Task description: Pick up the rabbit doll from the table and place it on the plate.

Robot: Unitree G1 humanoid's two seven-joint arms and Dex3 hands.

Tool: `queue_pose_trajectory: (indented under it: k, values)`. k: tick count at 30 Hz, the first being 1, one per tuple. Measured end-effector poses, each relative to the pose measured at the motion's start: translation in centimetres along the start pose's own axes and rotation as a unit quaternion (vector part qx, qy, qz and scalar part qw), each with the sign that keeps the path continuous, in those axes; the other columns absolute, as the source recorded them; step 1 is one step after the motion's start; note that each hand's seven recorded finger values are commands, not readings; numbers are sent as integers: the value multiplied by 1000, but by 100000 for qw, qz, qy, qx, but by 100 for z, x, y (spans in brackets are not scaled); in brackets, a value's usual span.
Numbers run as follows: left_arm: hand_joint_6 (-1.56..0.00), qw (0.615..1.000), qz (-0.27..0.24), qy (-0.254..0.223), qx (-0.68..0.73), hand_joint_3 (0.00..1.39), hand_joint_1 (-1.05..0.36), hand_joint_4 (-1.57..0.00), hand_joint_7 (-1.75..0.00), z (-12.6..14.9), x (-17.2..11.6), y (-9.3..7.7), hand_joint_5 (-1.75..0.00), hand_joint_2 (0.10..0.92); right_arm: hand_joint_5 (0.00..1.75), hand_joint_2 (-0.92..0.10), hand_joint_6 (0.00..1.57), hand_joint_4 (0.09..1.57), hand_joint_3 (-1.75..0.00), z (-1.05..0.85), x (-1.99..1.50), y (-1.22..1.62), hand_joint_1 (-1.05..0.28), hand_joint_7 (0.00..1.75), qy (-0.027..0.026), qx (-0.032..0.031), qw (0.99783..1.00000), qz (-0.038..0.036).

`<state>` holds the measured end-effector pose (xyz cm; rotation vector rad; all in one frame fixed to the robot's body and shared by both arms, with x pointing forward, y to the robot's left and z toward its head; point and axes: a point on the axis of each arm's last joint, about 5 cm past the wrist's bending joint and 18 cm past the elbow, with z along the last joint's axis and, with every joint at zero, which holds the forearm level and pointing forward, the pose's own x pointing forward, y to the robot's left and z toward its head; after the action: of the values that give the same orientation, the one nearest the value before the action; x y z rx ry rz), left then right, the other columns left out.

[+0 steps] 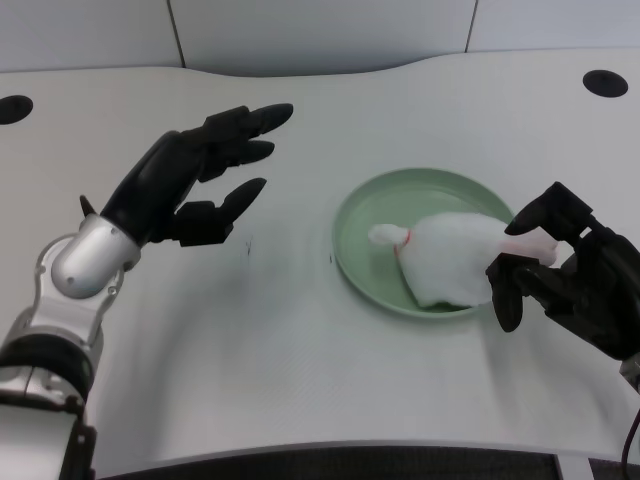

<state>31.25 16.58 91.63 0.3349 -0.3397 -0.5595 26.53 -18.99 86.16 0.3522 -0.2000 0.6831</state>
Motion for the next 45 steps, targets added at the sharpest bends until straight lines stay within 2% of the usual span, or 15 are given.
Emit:
queue_pose_trajectory:
  k: [3,5,9,16,20,24,29,31,32,33,35,38,41,42,45]
  values:
    - [-318,99933,254,866,-3547,755,-901,-337,-10,-101,-152,-18,-261,921,1746,-918,640,854,-131,0,-5,-4,-507,1746,80,118,100000,54]
    - [-328,99681,2633,1167,-7450,744,-926,-354,-14,-160,-253,8,-263,921,1746,-916,635,850,-126,-2,-8,-6,-509,1746,172,208,99999,300]
    - [-319,98898,6318,1217,-13335,735,-939,-368,-7,-269,-455,11,-259,921,1746,-920,630,845,-133,-7,-19,-13,-511,1746,454,329,99998,245]
    - [-321,96516,8134,2778,-24712,748,-949,-366,-6,-471,-743,-236,-240,921,1746,-920,631,849,-131,-18,-23,-27,-498,1746,1112,743,99991,11]
    - [-337,95593,10284,3265,-27305,775,-931,-416,-3,-498,-840,-282,-210,921,1746,-921,636,849,-135,-20,-27,-32,-490,1746,1250,746,99989,-207]
    - [-357,93444,11404,6266,-33150,738,-945,-427,-11,-553,-907,-306,-198,921,1746,-921,640,850,-139,-32,-39,-40,-498,1746,1762,948,99979,-470]
    - [-736,88778,13338,10459,-42793,455,-788,-792,-116,-635,-933,-308,-398,921,1746,-915,638,854,-132,-40,-26,-42,-487,1746,2020,1118,99972,-537]
    - [-828,88147,13936,10410,-43903,384,-772,-872,-133,-635,-921,-273,-448,921,1746,-914,637,851,-130,-43,-26,-44,-486,1746,2076,1232,99969,-576]
    - [-845,88118,14039,10274,-43961,371,-769,-885,-134,-631,-911,-255,-457,921,1746,-914,636,850,-129,-46,-28,-44,-486,1746,2131,1313,99967,-638]
    - [-930,88130,14100,10121,-43952,329,-748,-897,-125,-627,-902,-241,-571,921,1746,-915,636,849,-129,-49,-30,-43,-487,1746,2200,1386,99964,-678]
    - [-1002,88007,13975,9992,-44267,287,-723,-877,-107,-627,-891,-225,-694,921,1746,-920,636,849,-131,-55,-32,-43,-488,1746,2303,1501,99959,-751]
    - [-1023,87698,13902,10079,-44880,275,-712,-871,-100,-640,-908,-223,-731,921,1746,-921,634,850,-134,-62,-36,-44,-487,1746,2264,1389,99961,-864]
    - [-1026,87552,14006,10044,-45139,272,-710,-868,-96,-646,-919,-225,-739,921,1746,-921,634,850,-135,-73,-44,-43,-487,1746,2465,1611,99952,-981]
    - [-1047,87567,13986,10080,-45109,257,-683,-834,-103,-646,-920,-225,-829,921,1746,-915,637,853,-131,-74,-45,-43,-497,1746,2481,1624,99951,-981]
    - [-1061,87678,13784,10255,-44916,249,-664,-805,-107,-645,-919,-223,-907,921,1746,-916,641,858,-126,-76,-47,-43,-503,1746,2542,1664,99949,-1018]
